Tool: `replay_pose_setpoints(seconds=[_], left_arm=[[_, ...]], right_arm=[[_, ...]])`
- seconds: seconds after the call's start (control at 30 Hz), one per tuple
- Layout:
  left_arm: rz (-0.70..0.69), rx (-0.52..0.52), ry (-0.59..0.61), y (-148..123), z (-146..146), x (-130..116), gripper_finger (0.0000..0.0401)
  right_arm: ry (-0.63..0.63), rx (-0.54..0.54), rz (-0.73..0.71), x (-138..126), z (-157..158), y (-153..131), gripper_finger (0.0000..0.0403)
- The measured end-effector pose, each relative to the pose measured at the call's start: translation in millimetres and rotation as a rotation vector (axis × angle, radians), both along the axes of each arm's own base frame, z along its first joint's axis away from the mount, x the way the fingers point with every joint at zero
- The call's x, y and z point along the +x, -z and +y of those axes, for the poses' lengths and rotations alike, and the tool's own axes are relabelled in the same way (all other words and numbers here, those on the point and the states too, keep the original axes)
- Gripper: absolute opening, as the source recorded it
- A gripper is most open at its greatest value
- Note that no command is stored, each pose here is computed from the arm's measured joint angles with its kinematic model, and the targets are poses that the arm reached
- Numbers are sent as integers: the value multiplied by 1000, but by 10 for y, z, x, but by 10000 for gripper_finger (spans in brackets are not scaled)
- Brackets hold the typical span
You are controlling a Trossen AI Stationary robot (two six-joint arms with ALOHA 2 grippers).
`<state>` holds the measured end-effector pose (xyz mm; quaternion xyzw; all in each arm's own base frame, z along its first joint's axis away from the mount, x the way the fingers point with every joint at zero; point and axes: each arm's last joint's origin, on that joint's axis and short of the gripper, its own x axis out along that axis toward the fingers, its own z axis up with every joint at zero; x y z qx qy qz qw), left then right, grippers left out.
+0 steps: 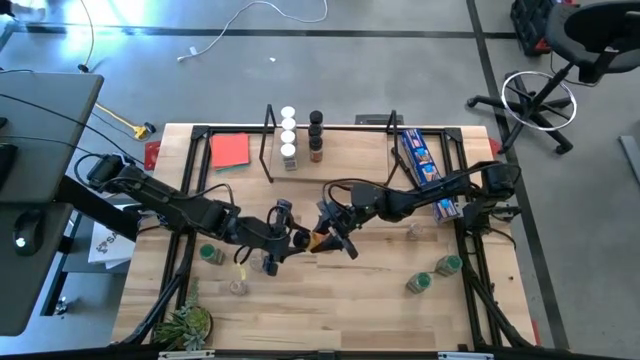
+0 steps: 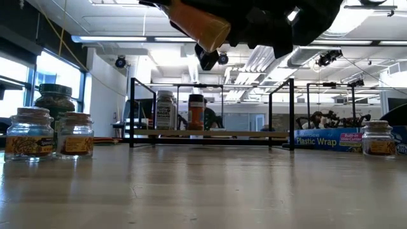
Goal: Shelf spices
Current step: Put the black seasoning bottle on the shelf aligned with the other black seasoning bottles
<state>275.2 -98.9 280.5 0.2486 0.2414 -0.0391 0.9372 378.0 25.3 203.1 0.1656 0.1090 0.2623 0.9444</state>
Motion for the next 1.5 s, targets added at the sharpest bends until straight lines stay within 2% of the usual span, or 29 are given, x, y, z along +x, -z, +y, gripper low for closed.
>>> replay_pose_setpoints(seconds=[0.17, 0.53, 0.67, 0.83, 0.97, 1.2, 1.33, 1.4, 1.5], left_arm=[[-10, -1, -6, -8, 0, 4, 205], [-52, -19, -15, -42, -49, 2, 208], [-56, -61, -34, -54, -85, -11, 208], [-12, -196, -73, -145, -108, -26, 208], [40, -144, -111, -185, -131, -77, 208], [43, -104, -149, -353, -107, -89, 209], [40, -63, -347, -437, 55, -98, 209], [48, -93, -442, -445, 212, -71, 209], [95, -231, -491, -420, 531, 24, 209]], right_arm=[[-3, -3, -3, 0, 2, -1, 168], [-50, 11, 18, -6, 2, 16, 250], [-58, -5, 6, -7, -49, 16, 260], [-83, -23, 9, -13, -109, 33, 261], [-85, -62, 63, -29, -125, 109, 262], [-56, -93, 270, -100, -134, 297, 262], [-1, -130, 516, -291, -151, 343, 262], [38, -168, 640, -435, -164, 304, 261], [131, -252, 783, -663, -153, 177, 261]])
